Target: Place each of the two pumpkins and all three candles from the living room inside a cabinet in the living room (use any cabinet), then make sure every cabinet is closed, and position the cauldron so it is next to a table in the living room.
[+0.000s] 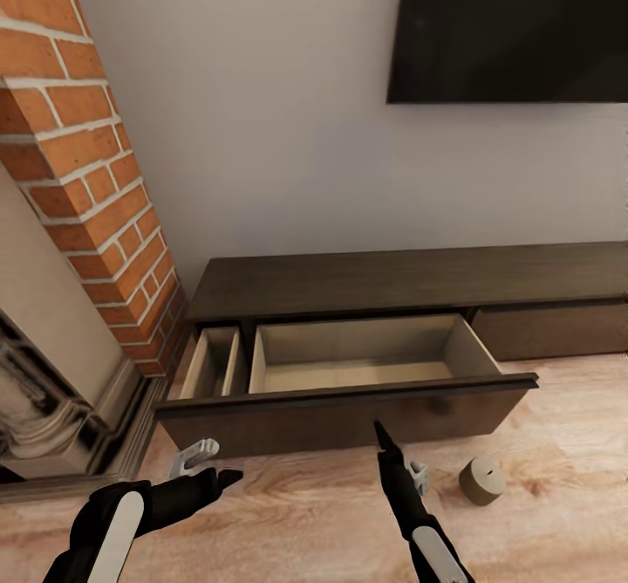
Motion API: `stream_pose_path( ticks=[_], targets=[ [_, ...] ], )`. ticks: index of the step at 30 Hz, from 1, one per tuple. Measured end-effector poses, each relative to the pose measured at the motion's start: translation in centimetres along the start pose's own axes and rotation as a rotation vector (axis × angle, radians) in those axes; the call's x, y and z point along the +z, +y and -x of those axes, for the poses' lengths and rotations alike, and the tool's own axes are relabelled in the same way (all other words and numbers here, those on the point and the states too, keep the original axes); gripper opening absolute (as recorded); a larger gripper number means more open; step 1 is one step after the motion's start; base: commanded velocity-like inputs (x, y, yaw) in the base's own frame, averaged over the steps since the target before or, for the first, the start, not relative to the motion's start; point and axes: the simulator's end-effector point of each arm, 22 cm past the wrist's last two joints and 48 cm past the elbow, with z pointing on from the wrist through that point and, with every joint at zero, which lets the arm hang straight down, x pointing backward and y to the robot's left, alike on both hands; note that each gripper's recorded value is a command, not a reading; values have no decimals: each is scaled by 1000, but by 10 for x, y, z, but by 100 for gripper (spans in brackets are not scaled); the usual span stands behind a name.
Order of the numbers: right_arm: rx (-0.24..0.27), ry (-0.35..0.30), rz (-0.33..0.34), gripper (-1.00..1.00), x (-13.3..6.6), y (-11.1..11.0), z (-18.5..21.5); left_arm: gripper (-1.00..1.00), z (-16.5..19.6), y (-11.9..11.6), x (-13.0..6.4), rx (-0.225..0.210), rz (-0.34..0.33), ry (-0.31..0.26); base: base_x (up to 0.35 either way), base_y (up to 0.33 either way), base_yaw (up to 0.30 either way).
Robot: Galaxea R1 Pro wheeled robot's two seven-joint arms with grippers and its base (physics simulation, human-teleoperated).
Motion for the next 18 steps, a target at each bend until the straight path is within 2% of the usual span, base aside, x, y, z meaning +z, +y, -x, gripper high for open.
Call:
stream_pose_path(
  ticks=[3, 6, 8, 10, 12, 15, 16, 18],
  targets=[
    [13, 38, 1, 100, 6, 5, -6, 100, 0, 0, 0, 1, 0, 0, -308, 0, 0],
    [27, 80, -42, 100, 10, 0, -14, 100, 0, -1, 0, 1, -1, 1, -298, 0, 0],
    [44, 129, -130, 100, 10, -15, -28, 100, 0, 0, 0, 1, 0, 0, -154, 0, 0],
    [47, 150, -175, 100, 9, -22, -31, 100, 0, 0, 0, 0, 1, -1, -79, 0, 0],
    [48, 182, -189, 100, 11, -18, -31, 100, 1, 1, -1, -1, 2, -2, -30, 0, 0],
    [40, 258, -186, 100, 12, 7, -29, 100, 5, -1, -6, -3, 5, -4, -10, 0, 0],
    [36, 271, -195, 100, 10, 7, -27, 100, 6, -2, -8, -3, 5, -4, -4, 0, 0],
    [19, 324, -254, 100, -9, -9, -16, 100, 8, -3, -11, -2, 8, -5, -2, 0, 0]
  ],
)
